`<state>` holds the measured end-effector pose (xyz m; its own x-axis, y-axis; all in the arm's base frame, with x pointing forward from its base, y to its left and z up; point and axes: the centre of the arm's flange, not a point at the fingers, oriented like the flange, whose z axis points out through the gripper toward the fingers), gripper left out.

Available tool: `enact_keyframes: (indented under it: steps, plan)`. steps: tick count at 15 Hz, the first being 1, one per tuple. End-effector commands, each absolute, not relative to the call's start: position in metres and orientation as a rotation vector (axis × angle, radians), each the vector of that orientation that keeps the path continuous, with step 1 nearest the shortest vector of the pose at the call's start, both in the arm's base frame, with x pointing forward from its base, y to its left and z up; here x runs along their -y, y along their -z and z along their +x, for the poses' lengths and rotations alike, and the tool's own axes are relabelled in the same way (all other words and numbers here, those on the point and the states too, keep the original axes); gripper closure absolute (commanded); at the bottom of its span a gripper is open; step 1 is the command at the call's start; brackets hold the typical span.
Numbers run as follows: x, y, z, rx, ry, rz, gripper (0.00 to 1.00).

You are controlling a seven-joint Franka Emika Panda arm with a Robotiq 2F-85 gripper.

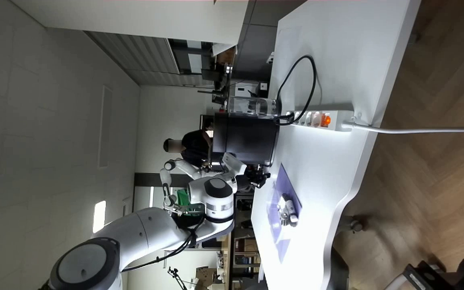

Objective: Move a bottle from the container to the mat

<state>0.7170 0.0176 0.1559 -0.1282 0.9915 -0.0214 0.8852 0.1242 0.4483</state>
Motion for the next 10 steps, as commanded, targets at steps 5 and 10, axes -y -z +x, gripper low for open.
enact_keyframes:
  steps: [5,10]
  plan:
    - [-0.031,-0.129,0.742,-2.066,-0.590,1.988,0.93]
    - [-0.035,-0.123,0.747,-2.049,-0.579,2.106,0.93]
